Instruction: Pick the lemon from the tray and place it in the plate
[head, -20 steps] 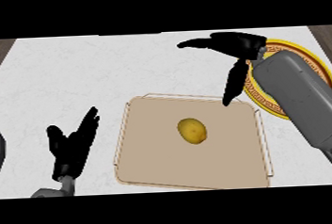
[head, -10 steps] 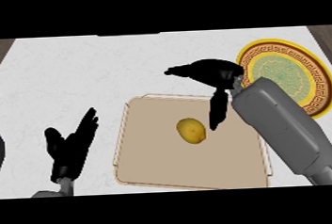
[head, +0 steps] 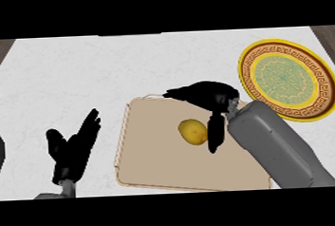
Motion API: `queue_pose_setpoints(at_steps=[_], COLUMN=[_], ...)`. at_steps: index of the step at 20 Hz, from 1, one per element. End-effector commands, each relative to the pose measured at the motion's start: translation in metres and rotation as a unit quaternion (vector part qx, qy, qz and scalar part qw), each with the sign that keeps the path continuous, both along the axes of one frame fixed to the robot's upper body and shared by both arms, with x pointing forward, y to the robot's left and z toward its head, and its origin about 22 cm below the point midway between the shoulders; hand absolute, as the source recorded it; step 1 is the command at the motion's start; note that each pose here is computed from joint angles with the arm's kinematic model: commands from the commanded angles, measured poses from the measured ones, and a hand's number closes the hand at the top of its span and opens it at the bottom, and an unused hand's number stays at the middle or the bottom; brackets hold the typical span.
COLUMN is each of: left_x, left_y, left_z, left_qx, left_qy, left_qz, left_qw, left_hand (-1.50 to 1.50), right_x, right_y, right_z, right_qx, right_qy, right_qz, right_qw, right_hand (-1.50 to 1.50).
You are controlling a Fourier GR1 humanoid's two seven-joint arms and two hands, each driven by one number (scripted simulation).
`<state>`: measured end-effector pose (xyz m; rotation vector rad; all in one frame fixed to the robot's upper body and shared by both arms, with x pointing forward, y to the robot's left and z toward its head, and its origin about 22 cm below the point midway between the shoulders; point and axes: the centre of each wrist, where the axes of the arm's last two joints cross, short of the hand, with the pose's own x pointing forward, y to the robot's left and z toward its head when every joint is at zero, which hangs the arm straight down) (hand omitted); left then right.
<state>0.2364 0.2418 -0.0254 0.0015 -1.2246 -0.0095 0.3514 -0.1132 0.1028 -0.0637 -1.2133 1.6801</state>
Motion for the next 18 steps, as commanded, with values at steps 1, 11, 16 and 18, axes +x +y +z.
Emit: queue_pose_setpoints(at_steps=[1,11,16,18], left_x=[-0.014,-0.019,-0.004,0.004], left_y=[0.0,-0.007,0.003,0.004], left_z=[-0.012,-0.024,-0.009,-0.013], left_qx=[0.005,-0.004,-0.004,0.004], left_qy=[0.024,0.02,0.019,0.023], left_qz=[-0.003,0.009,-0.002,0.006], left_qw=[0.9997,0.9998,0.9998,0.9997], left_hand=[0.0,0.0,0.0,0.0], right_x=[-0.012,-0.016,-0.001,-0.005], right_y=[0.02,0.007,0.016,0.026], right_z=[-0.004,-0.03,-0.062,-0.057], right_qx=[0.0,-0.068,-0.08,-0.077], right_qy=[-0.007,-0.046,-0.033,-0.039], right_qz=[0.005,-0.016,-0.001,0.005], right_qw=[1.0,0.997,0.996,0.996], right_hand=[-1.5,-1.5,-1.5,-1.5])
